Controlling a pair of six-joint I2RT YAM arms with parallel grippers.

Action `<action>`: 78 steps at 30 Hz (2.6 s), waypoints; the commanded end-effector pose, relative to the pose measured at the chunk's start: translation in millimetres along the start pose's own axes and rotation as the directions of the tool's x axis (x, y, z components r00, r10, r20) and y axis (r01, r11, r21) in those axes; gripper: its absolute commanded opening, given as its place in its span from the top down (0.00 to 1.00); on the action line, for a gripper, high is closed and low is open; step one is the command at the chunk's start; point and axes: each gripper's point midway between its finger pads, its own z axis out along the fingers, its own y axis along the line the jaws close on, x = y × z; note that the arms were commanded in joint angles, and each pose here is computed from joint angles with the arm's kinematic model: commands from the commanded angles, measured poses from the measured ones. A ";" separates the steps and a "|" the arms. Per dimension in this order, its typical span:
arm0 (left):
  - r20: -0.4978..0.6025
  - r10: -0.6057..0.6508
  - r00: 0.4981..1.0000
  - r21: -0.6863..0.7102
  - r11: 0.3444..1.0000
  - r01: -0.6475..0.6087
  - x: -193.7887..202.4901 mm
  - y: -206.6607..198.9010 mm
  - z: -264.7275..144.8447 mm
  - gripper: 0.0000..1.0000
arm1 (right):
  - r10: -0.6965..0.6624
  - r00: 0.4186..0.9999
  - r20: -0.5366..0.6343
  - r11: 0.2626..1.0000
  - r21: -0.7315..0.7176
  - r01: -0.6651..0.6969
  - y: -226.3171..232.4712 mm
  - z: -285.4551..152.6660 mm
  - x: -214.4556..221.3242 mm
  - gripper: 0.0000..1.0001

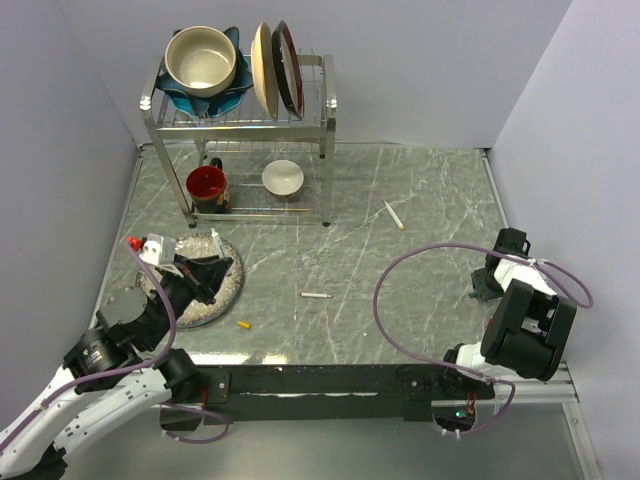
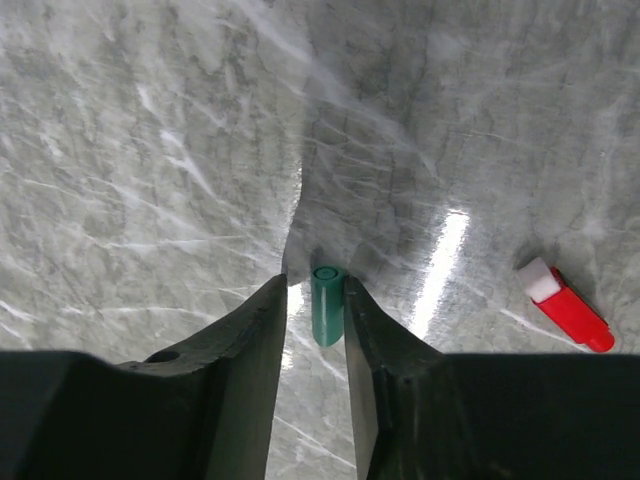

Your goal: Insert the pens into the pen caps

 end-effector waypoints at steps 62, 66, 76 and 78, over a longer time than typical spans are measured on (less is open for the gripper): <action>-0.021 0.003 1.000 0.035 0.999 -0.002 5.5 -5.3 -1.0 0.99 | -0.892 0.426 0.151 0.375 -0.279 0.884 74.0 -70.5 244.2 0.70; -0.047 0.021 0.999 0.035 0.999 -0.019 12.6 -6.4 5.1 0.99 | -0.897 0.414 0.152 0.364 -0.278 0.889 73.1 -68.8 244.8 0.78; -0.423 -0.019 0.906 0.168 0.981 0.099 93.7 -57.0 43.9 0.99 | -0.885 0.419 0.204 0.333 -0.353 0.875 78.8 -83.3 251.2 1.00; -0.419 -0.055 0.906 0.231 0.959 0.165 99.5 -73.8 53.1 0.99 | -0.881 0.422 0.214 0.332 -0.356 0.874 77.4 -86.7 247.9 1.00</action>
